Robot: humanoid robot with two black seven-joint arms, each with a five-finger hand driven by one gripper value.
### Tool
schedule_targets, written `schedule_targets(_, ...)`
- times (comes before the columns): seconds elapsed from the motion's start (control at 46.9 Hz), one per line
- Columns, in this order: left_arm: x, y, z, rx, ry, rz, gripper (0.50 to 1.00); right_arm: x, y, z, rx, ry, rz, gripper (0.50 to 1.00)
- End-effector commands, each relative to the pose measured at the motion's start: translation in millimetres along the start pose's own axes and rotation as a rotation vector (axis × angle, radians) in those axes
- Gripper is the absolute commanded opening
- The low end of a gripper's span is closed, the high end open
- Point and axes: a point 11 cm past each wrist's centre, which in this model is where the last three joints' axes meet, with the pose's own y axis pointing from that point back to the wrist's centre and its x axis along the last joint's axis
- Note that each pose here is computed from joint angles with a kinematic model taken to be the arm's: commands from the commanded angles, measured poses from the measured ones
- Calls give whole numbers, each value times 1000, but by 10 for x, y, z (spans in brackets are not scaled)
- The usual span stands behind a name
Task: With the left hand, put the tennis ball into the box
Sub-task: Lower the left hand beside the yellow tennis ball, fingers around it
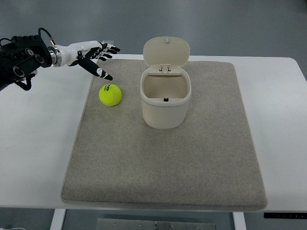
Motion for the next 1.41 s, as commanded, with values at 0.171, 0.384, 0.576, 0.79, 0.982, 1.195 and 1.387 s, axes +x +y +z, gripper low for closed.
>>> schedule_targets(0.171, 179, 85, 128, 8, -87, -8, 962, 0, 0, 0, 0, 0, 0, 901)
schedule_targets(0.384, 215, 173, 113, 30, -127, -50, 964, 0, 0, -1, 0, -1, 0, 903)
schedule_targets(0.576, 43, 141, 80, 36, -180, -120, 964, 0, 0, -1, 0, -1, 0, 901)
schedule_targets(0.79, -140, 56, 187, 6, -184, -176, 964, 0, 0, -1, 0, -1, 0, 901)
schedule_targets(0.982, -234, 40, 237, -3, -205, -217, 966, 0, 0, -9, 2, 0, 0, 903)
schedule_targets(1.195, -265, 68, 166, 37, -306, -258, 964, 0, 0, -1, 0, -1, 0, 901)
schedule_targets(1.387, -274, 59, 170, 37, -312, -260, 964, 0, 0, -1, 0, -1, 0, 901)
